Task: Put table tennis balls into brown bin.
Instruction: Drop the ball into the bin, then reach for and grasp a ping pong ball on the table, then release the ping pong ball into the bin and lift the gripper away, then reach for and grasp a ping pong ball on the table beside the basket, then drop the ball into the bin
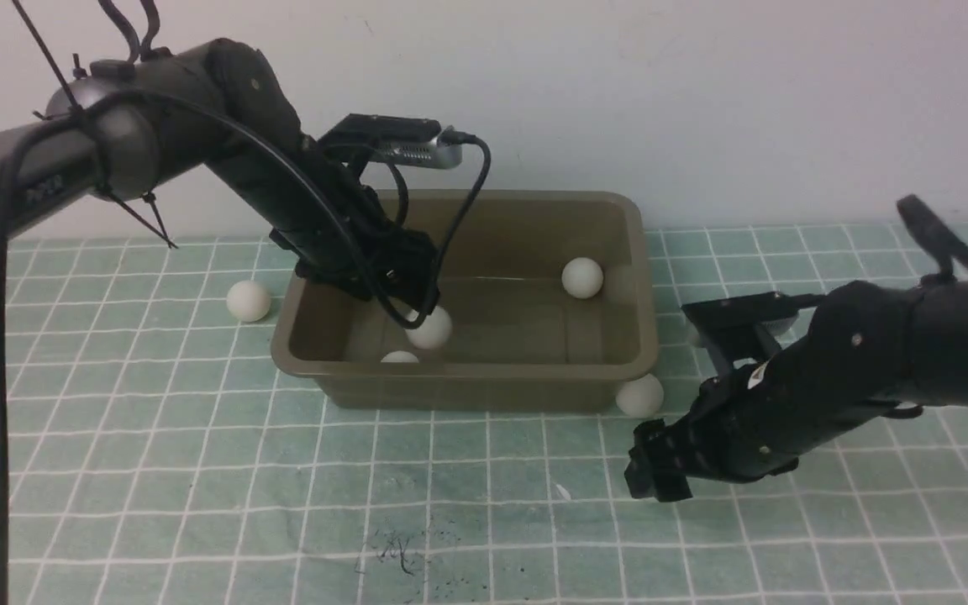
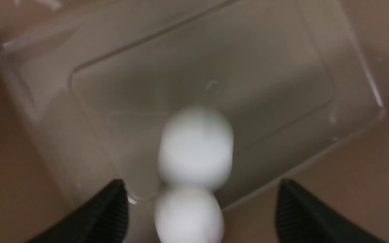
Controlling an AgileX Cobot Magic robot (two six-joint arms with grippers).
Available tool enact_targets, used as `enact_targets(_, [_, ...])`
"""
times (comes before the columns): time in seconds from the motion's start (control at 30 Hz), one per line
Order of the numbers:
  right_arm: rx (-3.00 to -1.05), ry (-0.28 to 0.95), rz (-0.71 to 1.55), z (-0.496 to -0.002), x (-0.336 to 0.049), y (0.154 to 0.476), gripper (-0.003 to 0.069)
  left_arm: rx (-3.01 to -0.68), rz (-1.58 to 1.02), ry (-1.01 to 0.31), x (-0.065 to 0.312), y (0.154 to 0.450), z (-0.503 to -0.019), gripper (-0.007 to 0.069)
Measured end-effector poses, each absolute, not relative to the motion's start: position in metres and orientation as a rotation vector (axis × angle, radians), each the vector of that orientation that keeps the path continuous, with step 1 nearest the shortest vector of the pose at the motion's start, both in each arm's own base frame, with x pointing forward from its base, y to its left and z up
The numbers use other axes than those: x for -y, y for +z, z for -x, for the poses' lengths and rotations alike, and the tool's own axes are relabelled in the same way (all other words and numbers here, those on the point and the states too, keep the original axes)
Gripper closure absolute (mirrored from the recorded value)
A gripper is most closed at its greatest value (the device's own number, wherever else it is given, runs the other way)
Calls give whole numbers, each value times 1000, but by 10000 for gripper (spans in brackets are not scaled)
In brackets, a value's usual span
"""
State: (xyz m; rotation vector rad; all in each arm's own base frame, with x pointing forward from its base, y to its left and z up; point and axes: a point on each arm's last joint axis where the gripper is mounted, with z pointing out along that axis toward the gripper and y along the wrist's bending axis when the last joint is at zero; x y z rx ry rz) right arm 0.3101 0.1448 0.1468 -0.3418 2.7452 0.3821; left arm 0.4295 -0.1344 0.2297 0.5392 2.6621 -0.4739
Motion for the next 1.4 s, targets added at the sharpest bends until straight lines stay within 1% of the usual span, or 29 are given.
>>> enact_targets(0.03, [-2747,385,340,-313,-147,144,104,-2668,-503,-445,129,236,-432,88])
enact_targets(0.1, [-2754,403,336,-319,-151,144,267,-2652,-441,-367,112,253,-436,169])
enact_targets(0.13, [-2762,412,353,-320,-153,147,320,-2640,-408,-316,99,264,-438,263])
enact_targets(0.17, [-2764,413,358,-320,-153,148,320,-2640,-408,-316,99,264,-438,281])
enact_targets(0.2, [-2780,415,407,-321,-154,154,296,-2613,-356,-241,79,280,-440,403])
enact_targets(0.23, [-2782,418,412,-321,-154,155,296,-2614,-351,-231,73,280,-440,423])
enact_targets(0.27, [-2784,423,465,-317,-154,172,293,-2592,-267,-161,46,295,-441,550])
enact_targets(0.33, [-2777,433,492,-313,-153,187,293,-2592,-210,-134,26,298,-441,589])
enact_targets(0.4, [-2654,474,499,-305,-152,236,293,-2615,-117,-113,-6,291,-444,620])
enact_targets(0.5, [-2464,513,473,-308,-153,286,293,-2674,-110,-127,-24,263,-452,610])
enact_targets(0.57, [-2376,516,473,-319,-157,306,293,-2705,-155,-148,-24,245,-457,575])
enact_targets(0.63, [-2334,526,472,-340,-167,314,293,-2733,-192,-189,-19,222,-464,498])
enact_targets(0.67, [-2330,530,477,-350,-171,314,284,-2730,-204,-202,-15,214,-468,453])
enact_targets(0.7, [-2322,532,481,-353,-173,317,280,-2728,-204,-207,-15,213,-468,433])
enact_targets(0.77, [-2335,533,502,-370,-181,315,220,-2704,-213,-213,-9,203,-474,337])
enact_targets(0.8, [-2356,517,539,-380,-185,314,149,-2682,-216,-209,-5,195,-480,252])
enact_targets(0.87, [-2381,504,549,-385,-186,319,111,-2660,-211,-204,-2,185,-485,168])
enact_targets(0.9, [-2389,477,549,-384,-184,327,112,-2651,-205,-201,-1,179,-488,138])
enact_targets(1.0, [-2366,391,549,-376,-174,352,200,-2655,-209,-200,4,162,-493,85])
enact_targets(1.03, [-2362,330,552,-370,-167,363,272,-2672,-212,-201,6,153,-494,93])
enact_targets(1.07, [-2353,247,546,-358,-156,379,360,-2694,-211,-202,7,143,-494,148])
enact_targets(1.1, [-2364,209,532,-353,-151,382,422,-2704,-212,-194,6,140,-494,188])
enact_targets(1.13, [-2371,148,506,-345,-140,387,502,-2704,-209,-178,5,141,-495,277])
enact_targets(1.17, [-2365,144,496,-343,-139,390,517,-2708,-207,-177,5,142,-495,289])
enact_targets(1.2, [-2379,88,458,-335,-127,392,578,-2716,-208,-166,4,146,-495,289])
enact_targets(1.23, [-2408,44,417,-328,-115,386,617,-2723,-211,-156,4,151,-495,276])
enact_targets(1.27, [-2432,13,364,-320,-101,382,644,-2725,-217,-142,2,166,-495,273])
enact_targets(1.3, [-2479,2,320,-315,-92,368,655,-2717,-223,-136,2,178,-495,274])
enact_targets(1.4, [-2586,19,189,-304,-65,320,667,-2637,-233,-163,6,242,-490,273])
